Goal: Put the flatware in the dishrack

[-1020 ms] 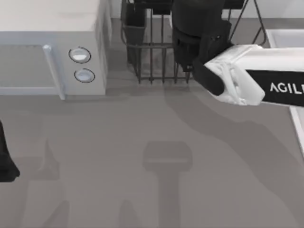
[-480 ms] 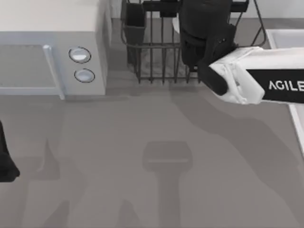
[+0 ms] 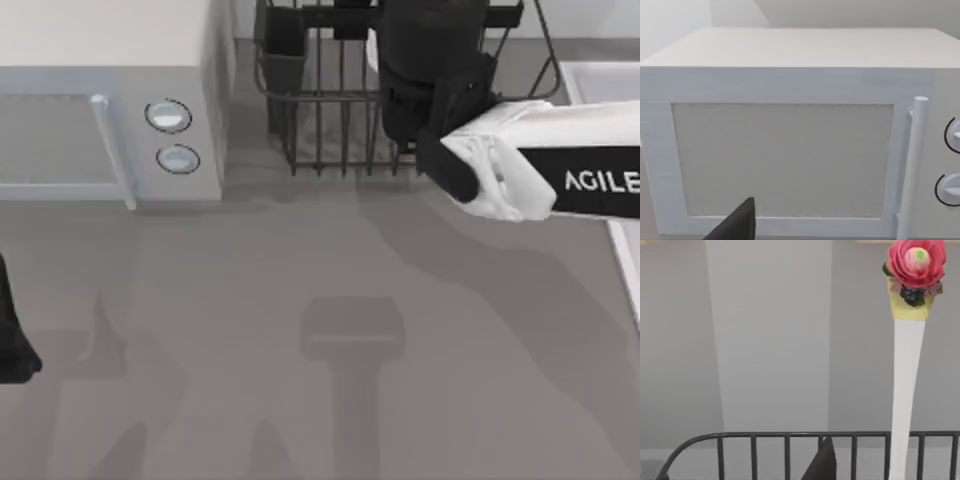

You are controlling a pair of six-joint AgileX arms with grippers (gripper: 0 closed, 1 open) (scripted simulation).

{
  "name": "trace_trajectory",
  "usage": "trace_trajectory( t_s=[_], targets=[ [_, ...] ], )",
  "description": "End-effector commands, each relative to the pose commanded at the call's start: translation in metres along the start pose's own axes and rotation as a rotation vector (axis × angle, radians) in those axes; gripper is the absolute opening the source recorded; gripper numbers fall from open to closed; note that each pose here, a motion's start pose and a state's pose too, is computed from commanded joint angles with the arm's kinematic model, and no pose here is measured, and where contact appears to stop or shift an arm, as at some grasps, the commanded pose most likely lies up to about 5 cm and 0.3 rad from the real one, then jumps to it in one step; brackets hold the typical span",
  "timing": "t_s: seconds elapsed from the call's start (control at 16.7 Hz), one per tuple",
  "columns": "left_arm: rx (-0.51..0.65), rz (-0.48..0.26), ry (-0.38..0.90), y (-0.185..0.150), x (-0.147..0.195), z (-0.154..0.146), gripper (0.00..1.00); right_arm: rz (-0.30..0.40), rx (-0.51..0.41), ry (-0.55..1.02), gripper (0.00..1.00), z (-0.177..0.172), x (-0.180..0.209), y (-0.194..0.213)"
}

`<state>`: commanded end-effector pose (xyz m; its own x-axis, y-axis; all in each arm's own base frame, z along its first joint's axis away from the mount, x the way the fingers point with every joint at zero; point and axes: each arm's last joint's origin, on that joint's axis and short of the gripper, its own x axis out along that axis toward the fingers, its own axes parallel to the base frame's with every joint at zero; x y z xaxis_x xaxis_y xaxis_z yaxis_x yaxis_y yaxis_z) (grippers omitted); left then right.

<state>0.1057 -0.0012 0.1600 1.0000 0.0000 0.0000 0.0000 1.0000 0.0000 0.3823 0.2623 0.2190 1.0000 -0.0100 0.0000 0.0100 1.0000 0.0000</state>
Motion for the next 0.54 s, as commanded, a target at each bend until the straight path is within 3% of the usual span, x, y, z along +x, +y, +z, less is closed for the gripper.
trace_trajectory(
  t_s=[0.18, 0.54],
  targets=[
    [0.0, 0.0, 0.0, 0.0, 0.0, 0.0, 1.0, 0.0, 0.0, 0.0, 0.98, 0.0, 0.0, 0.0],
    [0.0, 0.0, 0.0, 0.0, 0.0, 0.0, 1.0, 0.0, 0.0, 0.0, 1.0, 0.0, 0.0, 0.0]
  ],
)
